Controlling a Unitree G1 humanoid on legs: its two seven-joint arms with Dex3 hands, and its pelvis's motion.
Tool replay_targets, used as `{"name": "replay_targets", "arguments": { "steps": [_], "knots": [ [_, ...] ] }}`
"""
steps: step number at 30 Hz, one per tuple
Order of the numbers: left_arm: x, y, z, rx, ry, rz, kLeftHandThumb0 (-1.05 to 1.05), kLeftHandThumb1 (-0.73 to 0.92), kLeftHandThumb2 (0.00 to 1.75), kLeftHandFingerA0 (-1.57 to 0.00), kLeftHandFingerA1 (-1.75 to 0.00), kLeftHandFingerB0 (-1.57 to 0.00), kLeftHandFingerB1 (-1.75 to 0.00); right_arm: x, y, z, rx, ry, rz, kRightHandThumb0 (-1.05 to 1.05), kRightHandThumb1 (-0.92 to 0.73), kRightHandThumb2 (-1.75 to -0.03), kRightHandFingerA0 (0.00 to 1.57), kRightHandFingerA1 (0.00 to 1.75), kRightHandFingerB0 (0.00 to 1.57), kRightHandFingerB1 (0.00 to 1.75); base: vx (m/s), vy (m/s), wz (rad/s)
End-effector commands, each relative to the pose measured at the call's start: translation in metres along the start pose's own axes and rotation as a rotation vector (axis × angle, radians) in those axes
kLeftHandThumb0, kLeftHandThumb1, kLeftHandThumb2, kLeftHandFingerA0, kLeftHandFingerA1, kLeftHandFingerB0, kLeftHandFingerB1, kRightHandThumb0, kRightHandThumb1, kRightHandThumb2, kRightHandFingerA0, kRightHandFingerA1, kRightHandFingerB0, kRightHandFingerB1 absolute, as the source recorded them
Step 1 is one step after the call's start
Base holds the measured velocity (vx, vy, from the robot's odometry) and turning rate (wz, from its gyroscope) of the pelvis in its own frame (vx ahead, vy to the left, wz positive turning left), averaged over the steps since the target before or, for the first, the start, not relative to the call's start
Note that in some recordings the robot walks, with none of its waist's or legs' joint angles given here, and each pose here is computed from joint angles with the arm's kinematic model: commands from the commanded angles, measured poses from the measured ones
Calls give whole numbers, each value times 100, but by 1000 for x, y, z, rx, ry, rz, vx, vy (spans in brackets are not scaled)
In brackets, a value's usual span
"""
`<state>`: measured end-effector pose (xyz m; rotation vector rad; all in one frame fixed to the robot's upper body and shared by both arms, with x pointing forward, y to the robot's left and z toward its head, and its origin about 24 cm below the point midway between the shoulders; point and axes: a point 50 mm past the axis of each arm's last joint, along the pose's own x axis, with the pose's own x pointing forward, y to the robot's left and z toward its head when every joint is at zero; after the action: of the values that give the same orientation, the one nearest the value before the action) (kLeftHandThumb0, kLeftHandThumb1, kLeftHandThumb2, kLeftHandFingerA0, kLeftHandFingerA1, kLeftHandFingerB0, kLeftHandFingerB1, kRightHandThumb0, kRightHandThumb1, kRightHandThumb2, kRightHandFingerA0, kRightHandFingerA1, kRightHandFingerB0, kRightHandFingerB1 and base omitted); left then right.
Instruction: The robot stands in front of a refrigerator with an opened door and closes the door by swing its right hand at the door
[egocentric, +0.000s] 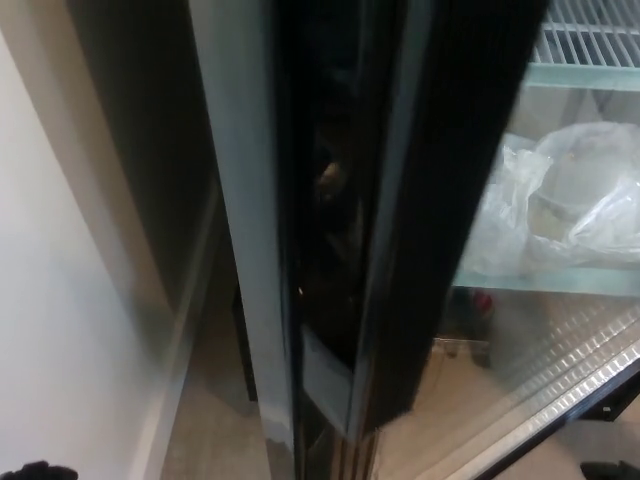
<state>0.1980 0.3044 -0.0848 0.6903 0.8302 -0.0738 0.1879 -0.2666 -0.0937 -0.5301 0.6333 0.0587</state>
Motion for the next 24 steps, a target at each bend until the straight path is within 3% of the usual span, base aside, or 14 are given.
{"name": "replay_targets", "arguments": {
  "steps": [1,2,3,6,7,8,12,13,14,15,18,21,22,24],
  "knots": [
    [-3,12,-2,102,-55,-36,-62,91,68,-37,-36,-31,-32,-8,-13,13,-53,-226,-116,-73,-79,-66,42,36,37,34,0,0,0],
    [-3,11,-2,105,-53,-38,-62,91,68,-37,-36,-31,-32,-9,-13,13,-53,-238,-129,-73,-79,-66,42,36,37,34,0,0,0],
    [-3,10,-4,110,-51,-40,-60,73,108,-34,-54,-16,-44,-13,-11,16,-54,-288,-171,-79,-72,-106,36,50,25,44,0,0,0],
    [-4,10,-5,113,-50,-40,-60,73,108,-34,-54,-16,-44,-17,-10,21,-53,-348,-215,-79,-72,-106,36,50,25,44,0,0,0],
    [-3,11,-4,114,-55,-39,-60,73,108,-33,-54,-16,-44,-28,-8,41,-38,-511,-301,-75,-85,-66,21,30,25,30,0,0,0],
    [-3,11,-4,107,-59,-39,-62,74,108,-35,-54,-19,-45,-54,-9,72,-5,-779,-429,-36,-50,-108,1,51,0,48,0,0,0],
    [-3,11,-5,106,-53,-39,-60,73,108,-35,-54,-17,-45,-85,-11,101,1,-1009,-508,-36,-50,-109,1,51,0,48,0,0,0],
    [-4,10,-7,104,-51,-39,-59,72,108,-35,-55,-16,-44,-97,-10,111,16,-1082,-512,-76,-85,-66,9,37,18,30,0,0,0],
    [-4,10,-8,102,-49,-38,-59,72,108,-35,-55,-16,-44,-106,-11,119,25,-1137,-515,-76,-85,-66,9,37,18,30,0,0,0],
    [-5,9,-10,98,-44,-40,-60,73,107,-33,-54,-17,-44,-123,-11,131,28,-1217,-533,-81,-67,-105,2,45,8,39,0,0,0],
    [-5,7,-12,79,-34,-47,-60,72,106,-34,-54,-16,-44,-148,-9,152,28,-1351,-574,-79,-67,-105,1,32,9,32,0,0,0],
    [-5,7,-14,66,-29,-48,-60,72,106,-34,-54,-16,-44,-157,-8,161,28,-1414,-591,-79,-67,-105,1,32,9,32,0,0,0],
    [-6,7,-14,68,-30,-50,-62,90,67,-36,-37,-30,-32,-161,-7,166,30,-1456,-597,-77,-66,-108,0,26,5,29,0,0,0],
    [-7,6,-16,76,-31,-53,-63,91,67,-36,-37,-30,-32,-170,-6,176,3,-1520,-612,-78,-68,-109,1,25,0,25,0,0,0]
  ]
}}
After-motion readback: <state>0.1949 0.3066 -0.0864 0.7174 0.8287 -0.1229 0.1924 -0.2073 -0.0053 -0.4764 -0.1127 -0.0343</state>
